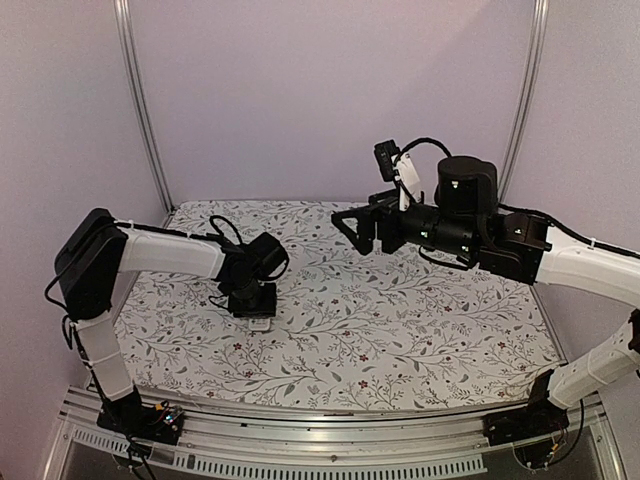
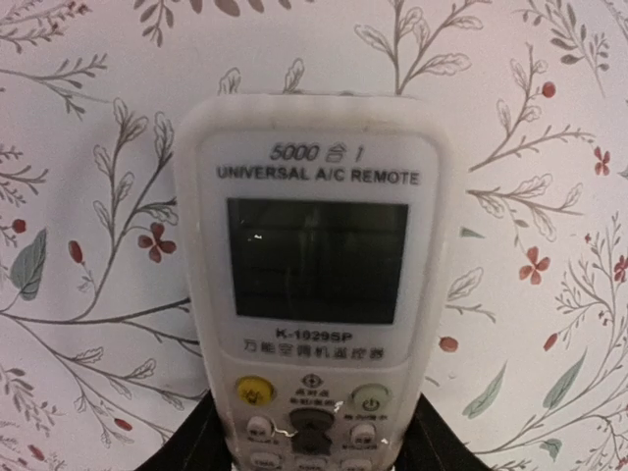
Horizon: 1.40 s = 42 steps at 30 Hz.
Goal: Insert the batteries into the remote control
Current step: Place the remote control at the center of the board, then reset both arms
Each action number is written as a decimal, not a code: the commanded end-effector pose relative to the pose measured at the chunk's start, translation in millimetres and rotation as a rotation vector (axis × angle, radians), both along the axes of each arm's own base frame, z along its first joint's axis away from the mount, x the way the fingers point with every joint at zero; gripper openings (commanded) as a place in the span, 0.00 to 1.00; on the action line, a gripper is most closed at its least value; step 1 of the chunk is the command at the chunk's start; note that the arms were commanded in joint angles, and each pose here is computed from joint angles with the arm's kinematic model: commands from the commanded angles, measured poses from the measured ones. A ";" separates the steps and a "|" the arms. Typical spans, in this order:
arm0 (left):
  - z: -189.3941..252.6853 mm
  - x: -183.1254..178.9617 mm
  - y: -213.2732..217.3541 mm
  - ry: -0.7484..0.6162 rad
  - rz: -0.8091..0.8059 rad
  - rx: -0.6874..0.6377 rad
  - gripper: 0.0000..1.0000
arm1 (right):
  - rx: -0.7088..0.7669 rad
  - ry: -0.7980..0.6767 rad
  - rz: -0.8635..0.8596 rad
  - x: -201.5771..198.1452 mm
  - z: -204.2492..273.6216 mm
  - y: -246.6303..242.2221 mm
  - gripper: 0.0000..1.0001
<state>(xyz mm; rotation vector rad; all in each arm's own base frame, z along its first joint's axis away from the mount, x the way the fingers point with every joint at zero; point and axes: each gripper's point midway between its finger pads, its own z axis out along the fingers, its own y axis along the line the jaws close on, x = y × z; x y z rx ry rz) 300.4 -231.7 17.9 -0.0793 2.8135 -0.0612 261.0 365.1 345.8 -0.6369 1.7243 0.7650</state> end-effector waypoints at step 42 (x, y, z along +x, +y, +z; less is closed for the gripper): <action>171.0 73.2 185.5 -0.656 0.394 0.125 0.96 | 0.090 0.272 -0.623 97.8 -129.4 -272.3 0.99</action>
